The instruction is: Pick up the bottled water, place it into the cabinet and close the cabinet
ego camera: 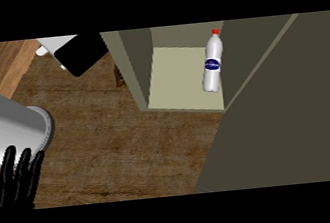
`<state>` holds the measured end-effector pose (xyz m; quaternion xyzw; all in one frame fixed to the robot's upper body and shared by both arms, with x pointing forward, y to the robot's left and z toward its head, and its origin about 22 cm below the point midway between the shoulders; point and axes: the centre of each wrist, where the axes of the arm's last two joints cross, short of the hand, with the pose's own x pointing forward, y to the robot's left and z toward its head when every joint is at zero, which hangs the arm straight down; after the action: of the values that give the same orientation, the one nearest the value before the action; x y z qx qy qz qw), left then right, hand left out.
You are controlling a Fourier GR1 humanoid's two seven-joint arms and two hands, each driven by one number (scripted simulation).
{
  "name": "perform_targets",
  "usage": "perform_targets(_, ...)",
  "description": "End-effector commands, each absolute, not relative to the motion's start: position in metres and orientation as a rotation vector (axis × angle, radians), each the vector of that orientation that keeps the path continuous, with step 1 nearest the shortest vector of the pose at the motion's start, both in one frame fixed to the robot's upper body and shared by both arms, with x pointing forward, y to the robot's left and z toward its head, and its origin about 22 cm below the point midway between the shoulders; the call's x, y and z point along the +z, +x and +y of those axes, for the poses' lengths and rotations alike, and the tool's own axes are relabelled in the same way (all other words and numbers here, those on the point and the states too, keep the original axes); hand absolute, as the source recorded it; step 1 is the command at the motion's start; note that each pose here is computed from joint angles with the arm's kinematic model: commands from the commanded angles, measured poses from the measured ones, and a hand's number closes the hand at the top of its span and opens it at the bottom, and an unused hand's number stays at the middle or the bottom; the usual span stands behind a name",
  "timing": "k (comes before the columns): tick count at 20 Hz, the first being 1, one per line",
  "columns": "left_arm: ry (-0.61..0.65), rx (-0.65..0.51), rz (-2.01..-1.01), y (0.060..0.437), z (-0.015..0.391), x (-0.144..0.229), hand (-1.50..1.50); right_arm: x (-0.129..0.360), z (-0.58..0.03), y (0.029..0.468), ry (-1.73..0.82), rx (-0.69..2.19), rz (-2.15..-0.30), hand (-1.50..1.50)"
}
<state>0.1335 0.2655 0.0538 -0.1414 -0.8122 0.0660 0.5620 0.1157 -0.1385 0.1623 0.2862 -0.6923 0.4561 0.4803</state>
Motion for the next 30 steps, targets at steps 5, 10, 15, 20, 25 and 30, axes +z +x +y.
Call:
perform_targets(5, -0.397, 0.101, -1.943, 0.138, 0.267, 0.06, -1.5, 0.125, -0.091, 0.127, 1.045, 0.968, -1.359, 1.5)
perform_targets(10, -0.4, 0.095, -1.914, 0.133, 0.272, 0.057, -1.5, 0.126, -0.098, 0.145, 1.078, 0.824, -1.344, 1.5)
perform_targets(15, -0.355, 0.119, -1.928, 0.136, 0.277, 0.06, -1.5, 0.131, -0.127, 0.152, 0.949, 0.561, -1.498, 1.5)
perform_targets(20, -0.351, 0.136, -1.924, 0.132, 0.277, 0.057, -1.5, 0.122, -0.139, 0.162, 0.843, 0.402, -1.507, 1.5)
perform_targets(25, -0.369, 0.125, -1.921, 0.131, 0.279, 0.055, -1.5, 0.118, -0.146, 0.193, 0.758, 0.286, -1.54, 1.5)
perform_targets(30, -0.405, 0.113, -1.905, 0.133, 0.278, 0.054, -1.5, 0.128, -0.126, 0.246, 0.671, 0.189, -1.547, 1.5)
